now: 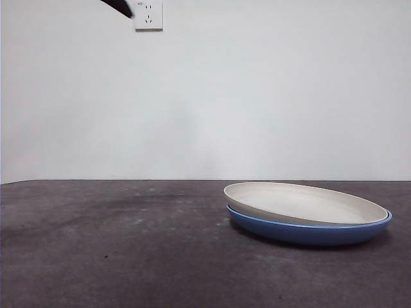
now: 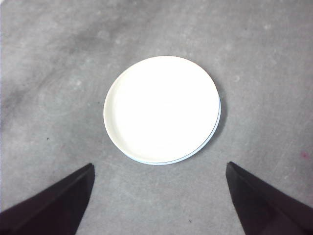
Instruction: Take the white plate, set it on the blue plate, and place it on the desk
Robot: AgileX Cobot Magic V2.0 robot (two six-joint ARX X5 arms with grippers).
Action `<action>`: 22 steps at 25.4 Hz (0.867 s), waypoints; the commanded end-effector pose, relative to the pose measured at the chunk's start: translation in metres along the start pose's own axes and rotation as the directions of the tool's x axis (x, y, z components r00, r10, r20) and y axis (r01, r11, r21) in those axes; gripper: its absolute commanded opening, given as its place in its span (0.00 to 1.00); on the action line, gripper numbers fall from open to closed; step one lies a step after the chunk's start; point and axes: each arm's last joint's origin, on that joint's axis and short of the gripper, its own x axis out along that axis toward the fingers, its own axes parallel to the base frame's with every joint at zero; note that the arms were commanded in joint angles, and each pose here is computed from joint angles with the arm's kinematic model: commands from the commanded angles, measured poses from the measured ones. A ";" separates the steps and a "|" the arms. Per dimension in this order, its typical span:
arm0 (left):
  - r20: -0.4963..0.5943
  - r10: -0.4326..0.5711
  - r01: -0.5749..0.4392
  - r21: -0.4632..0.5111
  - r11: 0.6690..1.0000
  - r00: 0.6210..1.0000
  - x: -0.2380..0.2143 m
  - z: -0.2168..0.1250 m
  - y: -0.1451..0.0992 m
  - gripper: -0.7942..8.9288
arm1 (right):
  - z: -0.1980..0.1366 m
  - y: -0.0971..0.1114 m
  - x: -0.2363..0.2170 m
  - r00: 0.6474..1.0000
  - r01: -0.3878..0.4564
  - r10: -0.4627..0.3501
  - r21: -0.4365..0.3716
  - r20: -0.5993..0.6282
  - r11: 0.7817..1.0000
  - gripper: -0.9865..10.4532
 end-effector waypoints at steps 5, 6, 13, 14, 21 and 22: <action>-0.106 -0.048 0.047 -0.017 0.999 0.993 -0.009 -0.065 0.007 0.49 | 0.008 -0.002 0.006 1.000 -0.001 0.001 0.013 -0.013 1.000 0.46; -0.119 -0.083 0.081 -0.022 0.996 0.989 -0.010 -0.076 0.006 0.49 | 0.008 -0.002 0.006 1.000 -0.003 0.003 0.014 -0.015 1.000 0.46; -0.180 -0.285 0.288 -0.012 0.958 0.941 -0.011 -0.125 0.001 0.49 | 0.009 -0.003 0.010 0.999 -0.004 0.005 0.022 -0.033 1.000 0.46; -0.186 -0.296 0.299 -0.013 0.954 0.937 -0.010 -0.128 0.001 0.49 | 0.009 -0.003 0.010 0.999 -0.003 0.004 0.023 -0.036 1.000 0.46; -0.189 -0.304 0.308 -0.012 0.951 0.934 -0.008 -0.133 0.001 0.49 | 0.010 -0.005 0.013 0.999 -0.002 0.004 0.037 -0.054 0.999 0.46; -0.183 -0.305 0.308 -0.009 0.951 0.935 -0.008 -0.132 0.001 0.49 | 0.011 -0.005 0.015 0.998 -0.001 0.004 0.046 -0.058 0.999 0.46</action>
